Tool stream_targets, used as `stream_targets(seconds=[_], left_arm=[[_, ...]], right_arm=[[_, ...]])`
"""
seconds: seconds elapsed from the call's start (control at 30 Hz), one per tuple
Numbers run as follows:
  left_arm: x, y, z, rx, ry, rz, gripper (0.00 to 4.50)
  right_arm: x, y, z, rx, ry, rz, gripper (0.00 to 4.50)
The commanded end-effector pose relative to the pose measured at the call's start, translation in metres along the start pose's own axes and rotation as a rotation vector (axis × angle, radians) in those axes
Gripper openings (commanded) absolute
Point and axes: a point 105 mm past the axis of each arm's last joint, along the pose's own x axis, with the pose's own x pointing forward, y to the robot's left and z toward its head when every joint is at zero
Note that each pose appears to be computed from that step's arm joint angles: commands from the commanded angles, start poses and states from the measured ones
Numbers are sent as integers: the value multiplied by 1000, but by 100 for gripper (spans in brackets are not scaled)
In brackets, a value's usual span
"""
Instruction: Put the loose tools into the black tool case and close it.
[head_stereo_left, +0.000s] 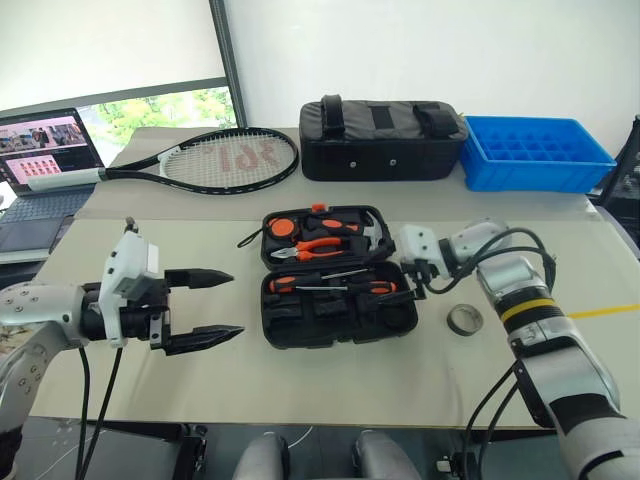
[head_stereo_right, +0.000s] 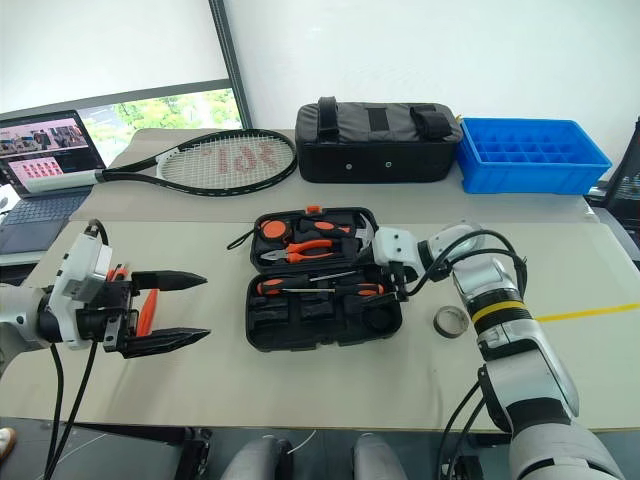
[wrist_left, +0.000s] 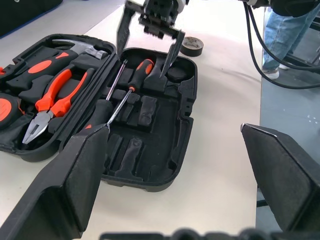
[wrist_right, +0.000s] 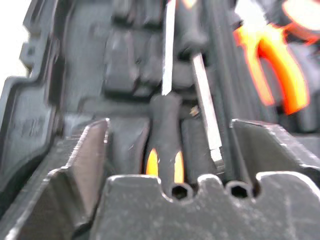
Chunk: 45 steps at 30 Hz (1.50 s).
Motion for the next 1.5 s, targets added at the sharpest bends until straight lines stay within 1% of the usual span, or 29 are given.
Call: stream_targets(seconds=[0.03,0.1,0.13,0.2,0.37,0.4,0.47,0.53,0.57,0.73,1.0,1.07,1.27,1.33,1.5], left_arm=[[0,-1,7,47,6,-18,450],[1,-1,6,46,8,-23,450],[1,-1,5,47,11,-25,450],[1,-1,5,46,12,-28,450],[1,-2,4,45,17,-37,450],[1,-2,4,43,19,-41,450],[1,-2,4,43,20,-46,450],[2,-1,4,46,23,-49,450],[2,0,4,47,23,-50,450],[2,0,4,48,27,-53,450],[2,-1,2,45,29,-48,450],[3,0,1,45,30,-44,450],[7,-1,-3,42,28,-41,450],[8,0,-3,42,27,-39,450],[9,2,-4,44,27,-36,450]], right_arm=[[-9,-16,25,111,-181,-119,449],[-11,-19,27,246,-299,-181,449],[-11,-18,23,297,-333,-201,424],[-9,-12,16,360,-355,-220,375],[1,3,-5,383,-283,-246,201],[4,6,-10,386,-263,-242,176],[8,12,-17,382,-237,-216,96],[14,17,-27,374,-186,-205,30],[16,18,-29,370,-170,-200,8],[26,24,-31,337,-140,-157,8],[31,34,-53,287,30,-104,8],[31,36,-59,266,90,-89,8],[32,43,-68,220,204,-42,8],[32,45,-72,173,256,-28,8],[35,51,-76,133,294,-8,8]])
